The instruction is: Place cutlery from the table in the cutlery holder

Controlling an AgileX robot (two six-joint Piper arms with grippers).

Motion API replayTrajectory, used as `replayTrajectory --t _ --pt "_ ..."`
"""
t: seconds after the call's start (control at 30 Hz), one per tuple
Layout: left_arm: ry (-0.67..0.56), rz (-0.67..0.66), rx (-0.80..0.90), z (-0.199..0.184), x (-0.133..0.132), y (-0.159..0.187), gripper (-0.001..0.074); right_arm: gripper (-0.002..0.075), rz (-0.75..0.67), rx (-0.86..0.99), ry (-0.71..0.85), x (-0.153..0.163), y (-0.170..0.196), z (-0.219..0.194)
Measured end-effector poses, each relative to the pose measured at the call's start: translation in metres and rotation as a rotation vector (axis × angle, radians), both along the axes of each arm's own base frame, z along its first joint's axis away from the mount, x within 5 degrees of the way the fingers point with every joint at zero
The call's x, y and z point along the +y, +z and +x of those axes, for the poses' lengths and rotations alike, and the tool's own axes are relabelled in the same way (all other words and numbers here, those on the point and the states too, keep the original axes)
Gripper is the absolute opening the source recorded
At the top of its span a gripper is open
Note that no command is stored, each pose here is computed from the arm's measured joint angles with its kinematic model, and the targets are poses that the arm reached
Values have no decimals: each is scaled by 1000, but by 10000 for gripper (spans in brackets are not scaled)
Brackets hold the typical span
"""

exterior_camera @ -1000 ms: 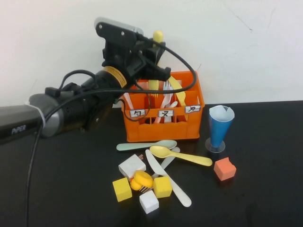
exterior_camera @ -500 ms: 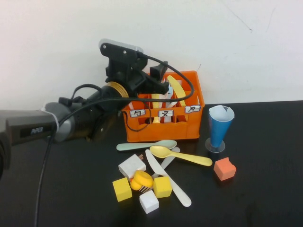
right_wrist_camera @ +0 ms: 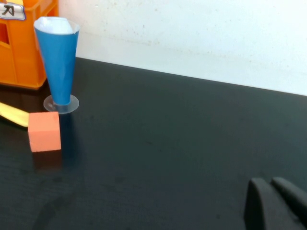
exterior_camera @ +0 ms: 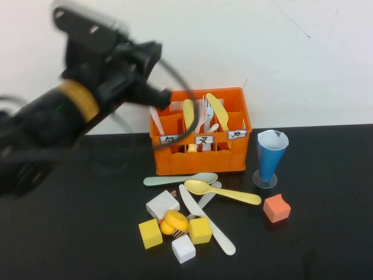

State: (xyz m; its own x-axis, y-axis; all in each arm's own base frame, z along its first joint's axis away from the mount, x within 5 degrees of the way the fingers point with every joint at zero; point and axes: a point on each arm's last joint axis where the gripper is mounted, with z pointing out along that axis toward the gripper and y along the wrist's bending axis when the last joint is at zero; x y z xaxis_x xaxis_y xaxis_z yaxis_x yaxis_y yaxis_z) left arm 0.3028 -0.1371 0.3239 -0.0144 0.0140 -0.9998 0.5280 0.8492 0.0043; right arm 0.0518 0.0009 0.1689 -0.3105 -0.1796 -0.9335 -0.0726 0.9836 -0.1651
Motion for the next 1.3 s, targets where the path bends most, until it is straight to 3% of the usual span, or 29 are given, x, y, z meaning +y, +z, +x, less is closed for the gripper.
replayTrajectory --t 0.3,0.5,0.67,1.07,1.3 --pt "29 18 60 -101 43 -20 0 -3 0 0 0 0 0 0" --pt "194 -47 294 -149 76 -46 0 -3 0 0 0 0 0 0" --pt "309 -22 448 -191 101 -50 0 -3 0 0 0 0 0 0" --pt "523 -136 389 -255 141 -83 0 -3 0 0 0 0 0 0" --pt "560 -57 327 -258 139 -119 0 -3 2 0 -1 0 0 0"
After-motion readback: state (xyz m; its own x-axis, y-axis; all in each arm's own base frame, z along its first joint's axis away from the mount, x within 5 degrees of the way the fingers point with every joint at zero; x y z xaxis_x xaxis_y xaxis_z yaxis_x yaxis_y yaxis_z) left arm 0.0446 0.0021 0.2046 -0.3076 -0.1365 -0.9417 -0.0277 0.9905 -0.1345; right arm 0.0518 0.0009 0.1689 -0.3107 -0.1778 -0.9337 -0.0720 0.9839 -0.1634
